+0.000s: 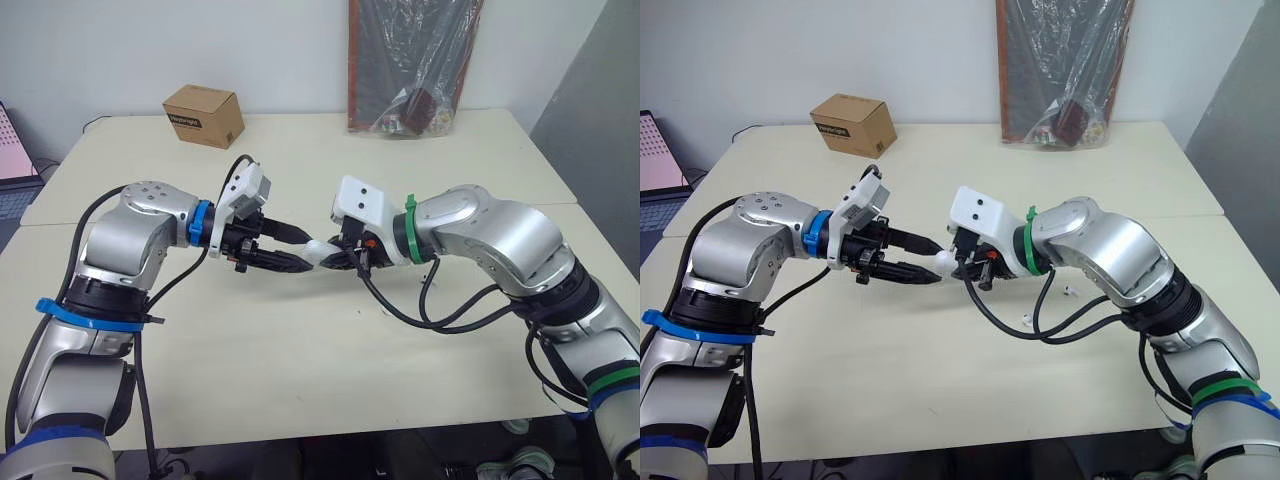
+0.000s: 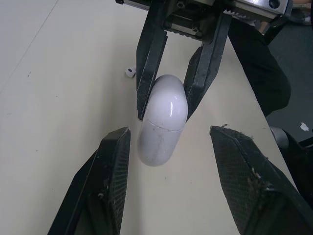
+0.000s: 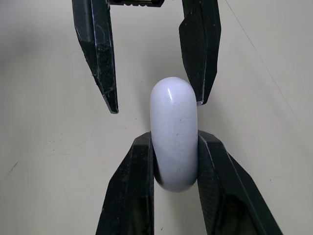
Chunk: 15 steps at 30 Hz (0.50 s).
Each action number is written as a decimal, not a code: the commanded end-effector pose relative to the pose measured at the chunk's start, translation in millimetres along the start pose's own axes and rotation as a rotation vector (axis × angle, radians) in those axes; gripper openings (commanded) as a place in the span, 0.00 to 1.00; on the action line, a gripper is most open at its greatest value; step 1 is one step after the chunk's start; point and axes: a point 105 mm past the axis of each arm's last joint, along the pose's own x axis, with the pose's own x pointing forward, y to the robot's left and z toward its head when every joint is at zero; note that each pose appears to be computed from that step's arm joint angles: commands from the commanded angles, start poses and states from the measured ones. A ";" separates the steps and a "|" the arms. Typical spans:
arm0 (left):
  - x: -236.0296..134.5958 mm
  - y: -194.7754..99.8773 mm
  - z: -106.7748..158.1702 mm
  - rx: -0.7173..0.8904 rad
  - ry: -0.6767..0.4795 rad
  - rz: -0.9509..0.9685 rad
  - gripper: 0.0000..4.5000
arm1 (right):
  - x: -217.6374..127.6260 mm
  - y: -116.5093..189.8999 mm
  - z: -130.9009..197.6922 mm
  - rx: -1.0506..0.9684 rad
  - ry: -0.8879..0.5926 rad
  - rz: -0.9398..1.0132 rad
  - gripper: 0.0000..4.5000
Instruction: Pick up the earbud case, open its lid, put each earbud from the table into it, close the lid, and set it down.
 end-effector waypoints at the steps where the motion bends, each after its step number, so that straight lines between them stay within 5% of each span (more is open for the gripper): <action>1: -0.8 -0.3 4.8 0.050 0.012 0.007 0.59 | -9.8 -4.7 17.1 -0.046 -0.046 -0.027 0.17; 5: 0.3 1.6 5.5 0.062 0.007 0.013 0.59 | -11.0 -2.6 19.8 -0.044 -0.053 -0.011 0.17; 8: 1.7 2.5 5.8 0.070 0.005 0.014 0.48 | -11.3 -1.2 20.9 -0.044 -0.055 -0.003 0.17; 15: 2.0 2.6 7.5 0.081 0.000 0.013 0.40 | -10.7 1.0 20.1 -0.044 -0.050 0.007 0.17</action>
